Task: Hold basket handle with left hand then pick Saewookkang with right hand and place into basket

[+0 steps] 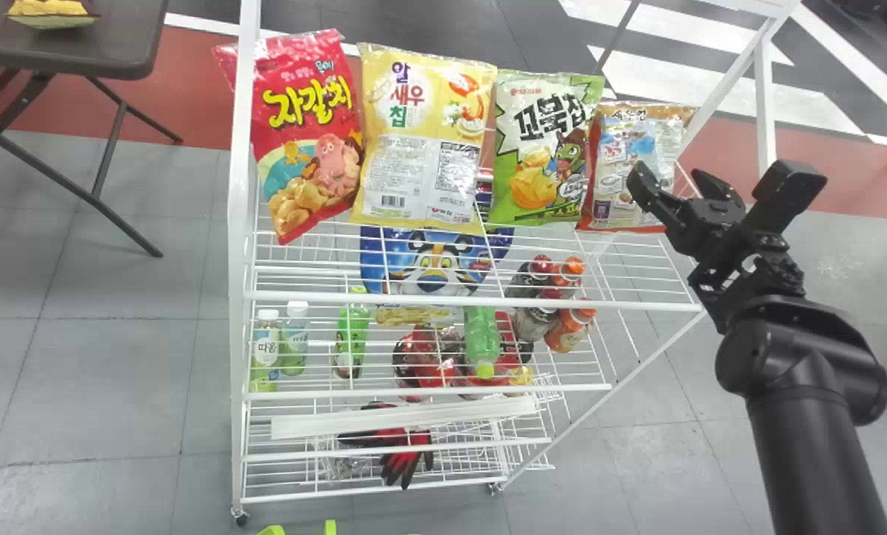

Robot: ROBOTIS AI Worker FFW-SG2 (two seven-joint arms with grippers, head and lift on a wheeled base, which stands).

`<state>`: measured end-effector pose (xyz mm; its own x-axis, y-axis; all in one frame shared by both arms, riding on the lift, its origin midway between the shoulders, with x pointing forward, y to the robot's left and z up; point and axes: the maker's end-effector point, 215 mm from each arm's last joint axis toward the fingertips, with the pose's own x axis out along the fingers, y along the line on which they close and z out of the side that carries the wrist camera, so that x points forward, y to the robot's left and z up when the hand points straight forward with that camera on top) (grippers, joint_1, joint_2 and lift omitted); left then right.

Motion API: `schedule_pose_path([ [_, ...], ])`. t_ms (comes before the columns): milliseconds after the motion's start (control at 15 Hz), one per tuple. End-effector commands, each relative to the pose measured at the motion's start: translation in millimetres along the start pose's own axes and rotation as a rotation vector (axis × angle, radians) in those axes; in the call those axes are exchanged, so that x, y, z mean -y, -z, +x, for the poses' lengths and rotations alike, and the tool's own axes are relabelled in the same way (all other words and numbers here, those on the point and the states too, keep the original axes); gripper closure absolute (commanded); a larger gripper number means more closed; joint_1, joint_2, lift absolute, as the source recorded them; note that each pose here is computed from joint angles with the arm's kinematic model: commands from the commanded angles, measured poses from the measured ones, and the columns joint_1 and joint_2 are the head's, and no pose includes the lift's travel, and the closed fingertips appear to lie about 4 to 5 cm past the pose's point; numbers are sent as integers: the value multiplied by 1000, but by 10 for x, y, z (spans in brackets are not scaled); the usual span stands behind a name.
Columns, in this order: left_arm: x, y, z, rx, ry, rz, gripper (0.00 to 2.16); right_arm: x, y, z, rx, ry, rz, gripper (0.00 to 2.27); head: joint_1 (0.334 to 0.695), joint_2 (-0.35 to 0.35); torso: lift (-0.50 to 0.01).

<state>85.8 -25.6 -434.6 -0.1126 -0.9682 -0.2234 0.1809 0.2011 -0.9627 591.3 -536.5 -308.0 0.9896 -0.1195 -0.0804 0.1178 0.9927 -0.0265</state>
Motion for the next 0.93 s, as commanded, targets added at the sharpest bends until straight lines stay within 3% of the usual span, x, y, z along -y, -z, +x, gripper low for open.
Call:
schedule_pose_path([
  [0, -10, -4, 7, 4, 1, 1, 1794, 2, 52, 129, 7, -8, -12, 127, 695, -350, -19],
  [867, -39, -101, -15, 15, 5, 12, 1794, 89, 339, 639, -98, 31, -125, 124, 695, -350, -19],
])
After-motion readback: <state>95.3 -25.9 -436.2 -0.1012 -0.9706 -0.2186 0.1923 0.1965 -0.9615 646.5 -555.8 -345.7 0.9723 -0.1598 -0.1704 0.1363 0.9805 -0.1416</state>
